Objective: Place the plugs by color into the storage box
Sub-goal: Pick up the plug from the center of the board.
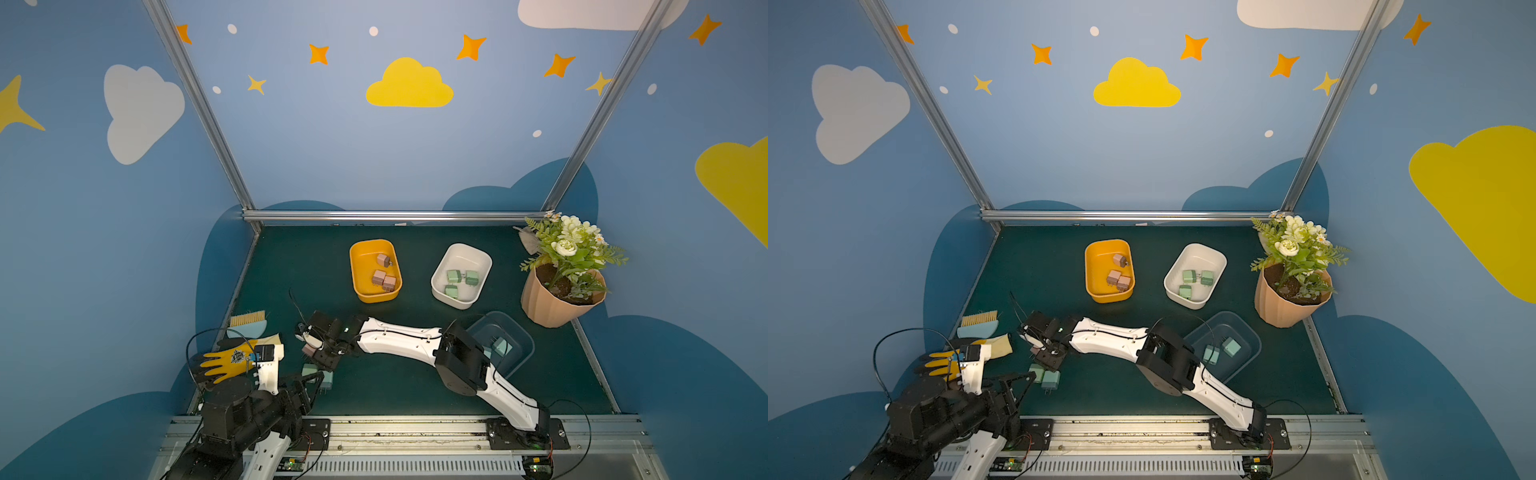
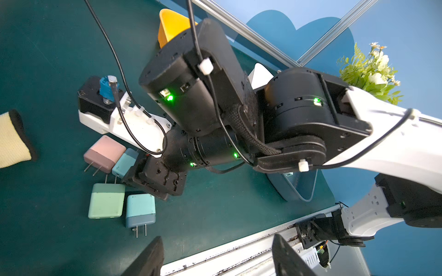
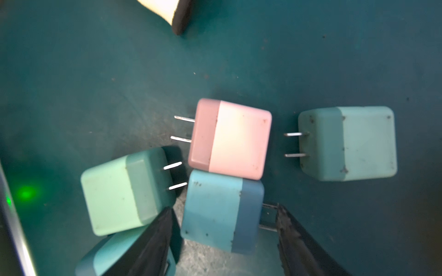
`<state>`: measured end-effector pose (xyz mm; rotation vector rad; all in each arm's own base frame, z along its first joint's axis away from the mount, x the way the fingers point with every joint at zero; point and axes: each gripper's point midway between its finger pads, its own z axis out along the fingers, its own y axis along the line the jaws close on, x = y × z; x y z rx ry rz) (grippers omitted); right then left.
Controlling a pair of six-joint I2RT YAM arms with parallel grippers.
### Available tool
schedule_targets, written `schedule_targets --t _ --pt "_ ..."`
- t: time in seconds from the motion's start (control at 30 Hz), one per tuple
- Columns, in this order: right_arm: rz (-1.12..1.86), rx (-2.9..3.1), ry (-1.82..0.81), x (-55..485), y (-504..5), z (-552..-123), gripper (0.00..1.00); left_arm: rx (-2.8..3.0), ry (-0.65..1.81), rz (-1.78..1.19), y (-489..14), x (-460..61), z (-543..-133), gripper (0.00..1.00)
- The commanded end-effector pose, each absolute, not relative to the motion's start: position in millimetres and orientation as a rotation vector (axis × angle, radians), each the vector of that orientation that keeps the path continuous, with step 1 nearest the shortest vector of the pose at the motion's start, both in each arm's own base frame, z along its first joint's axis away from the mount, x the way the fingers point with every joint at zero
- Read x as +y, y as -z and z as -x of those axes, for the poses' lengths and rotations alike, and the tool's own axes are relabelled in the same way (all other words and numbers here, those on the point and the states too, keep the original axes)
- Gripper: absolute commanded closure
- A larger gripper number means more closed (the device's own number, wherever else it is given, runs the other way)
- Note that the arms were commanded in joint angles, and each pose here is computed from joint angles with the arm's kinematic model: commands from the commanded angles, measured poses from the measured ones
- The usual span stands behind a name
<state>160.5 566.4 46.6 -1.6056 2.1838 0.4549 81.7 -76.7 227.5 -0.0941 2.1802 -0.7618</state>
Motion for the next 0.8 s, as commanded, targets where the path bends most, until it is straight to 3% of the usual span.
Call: schedule_targets --t 0.0,0.5,0.77 --pt "1.597 2.184 -0.468 570.7 -39.6 -159.0 0.35 2.184 0.766 0.072 -226.4 -79.5 -83.7 0.28" --pt "1.585 2.187 -0.385 565.8 -23.2 -167.3 0.33 2.175 0.757 0.092 -226.8 -78.1 -85.3 0.26" --pt "1.539 2.192 -0.337 559.7 -38.2 -174.8 0.44 2.229 0.745 0.135 -222.6 -77.6 -93.9 0.26"
